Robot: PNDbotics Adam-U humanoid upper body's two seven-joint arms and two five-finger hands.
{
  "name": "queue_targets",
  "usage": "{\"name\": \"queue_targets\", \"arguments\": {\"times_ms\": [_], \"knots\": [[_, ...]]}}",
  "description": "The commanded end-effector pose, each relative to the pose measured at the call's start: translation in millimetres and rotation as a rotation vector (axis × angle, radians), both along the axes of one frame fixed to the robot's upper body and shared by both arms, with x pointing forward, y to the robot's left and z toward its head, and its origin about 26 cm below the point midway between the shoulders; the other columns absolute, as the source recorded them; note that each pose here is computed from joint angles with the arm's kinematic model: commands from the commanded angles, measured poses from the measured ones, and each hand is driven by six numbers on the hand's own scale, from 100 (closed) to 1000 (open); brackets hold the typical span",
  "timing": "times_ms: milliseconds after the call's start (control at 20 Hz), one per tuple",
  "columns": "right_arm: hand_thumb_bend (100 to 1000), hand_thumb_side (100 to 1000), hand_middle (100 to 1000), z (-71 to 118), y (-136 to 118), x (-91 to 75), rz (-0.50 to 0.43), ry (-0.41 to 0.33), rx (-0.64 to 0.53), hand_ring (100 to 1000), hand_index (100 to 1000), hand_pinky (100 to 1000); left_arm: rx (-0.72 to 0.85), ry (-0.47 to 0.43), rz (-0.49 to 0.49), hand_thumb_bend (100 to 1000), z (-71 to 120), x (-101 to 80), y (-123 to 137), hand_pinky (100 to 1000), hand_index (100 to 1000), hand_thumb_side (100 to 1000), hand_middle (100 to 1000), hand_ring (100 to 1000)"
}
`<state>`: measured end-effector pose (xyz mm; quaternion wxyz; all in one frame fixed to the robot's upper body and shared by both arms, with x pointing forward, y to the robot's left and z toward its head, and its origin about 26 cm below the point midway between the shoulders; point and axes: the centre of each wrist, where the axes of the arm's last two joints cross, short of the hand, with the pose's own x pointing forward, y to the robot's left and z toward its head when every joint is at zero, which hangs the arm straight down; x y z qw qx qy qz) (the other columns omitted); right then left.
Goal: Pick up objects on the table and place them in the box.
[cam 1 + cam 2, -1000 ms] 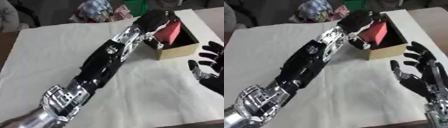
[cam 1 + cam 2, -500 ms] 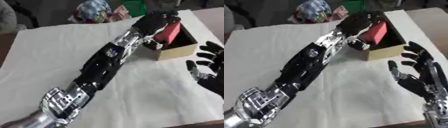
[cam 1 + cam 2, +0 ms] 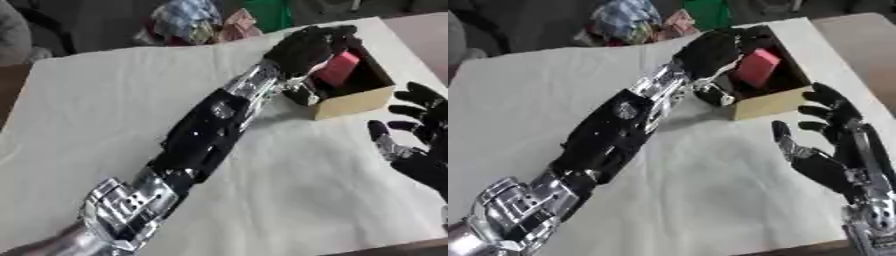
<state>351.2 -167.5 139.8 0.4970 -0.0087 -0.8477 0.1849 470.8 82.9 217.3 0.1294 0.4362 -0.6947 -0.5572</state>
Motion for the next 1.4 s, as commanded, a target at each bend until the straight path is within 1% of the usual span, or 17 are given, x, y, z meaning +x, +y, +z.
{"name": "queue_targets", "arguments": {"times_ms": [50,300,400,550,700,750,850,1100,1150,1250,1400], "knots": [[348,171,818,8.2,1,0.9,0.012,-0.026,-0.002,806,930,720,-0.018,-0.043,-0.001,555,11.1,0.2,1,843,967,129,954,871],[348,170,818,7.3,1,0.8,0.01,-0.023,-0.001,806,930,721,-0.054,-0.04,-0.014,527,14.2,-0.8,4,838,956,126,939,861],[348,170,818,6.4,1,0.6,0.006,-0.021,0.0,806,930,721,-0.091,-0.036,-0.028,489,18.2,-2.6,6,830,945,117,917,843],[346,169,818,4.5,-2,0.3,-0.005,-0.016,0.001,806,930,721,-0.185,-0.023,-0.047,442,28.0,-6.6,12,817,933,104,887,816],[346,168,818,1.1,-6,-0.4,-0.025,-0.009,0.004,806,930,721,-0.296,-0.006,-0.065,411,42.4,-12.3,25,805,926,100,865,795],[346,168,818,-0.2,-8,-0.6,-0.034,-0.007,0.006,806,930,721,-0.338,0.001,-0.073,387,47.8,-15.3,31,800,924,100,856,786],[345,167,819,-1.6,-12,-0.8,-0.051,-0.005,0.008,806,930,721,-0.422,0.018,-0.091,365,58.5,-22.9,42,791,918,100,842,772],[344,163,819,-0.6,-23,-0.5,-0.107,-0.015,0.011,806,930,722,-0.642,0.054,-0.121,291,80.6,-47.9,83,770,908,100,819,743],[344,162,820,-0.1,-25,-0.3,-0.116,-0.017,0.01,806,930,723,-0.679,0.061,-0.128,271,83.3,-53.4,91,765,905,100,812,735],[344,160,820,0.7,-30,0.0,-0.139,-0.02,0.005,806,931,723,-0.743,0.07,-0.142,262,87.2,-65.6,106,763,904,100,810,732],[338,163,820,2.2,-38,1.0,-0.179,-0.025,0.001,805,932,722,-0.815,0.083,-0.156,224,88.0,-83.9,126,754,902,100,801,720]]}}
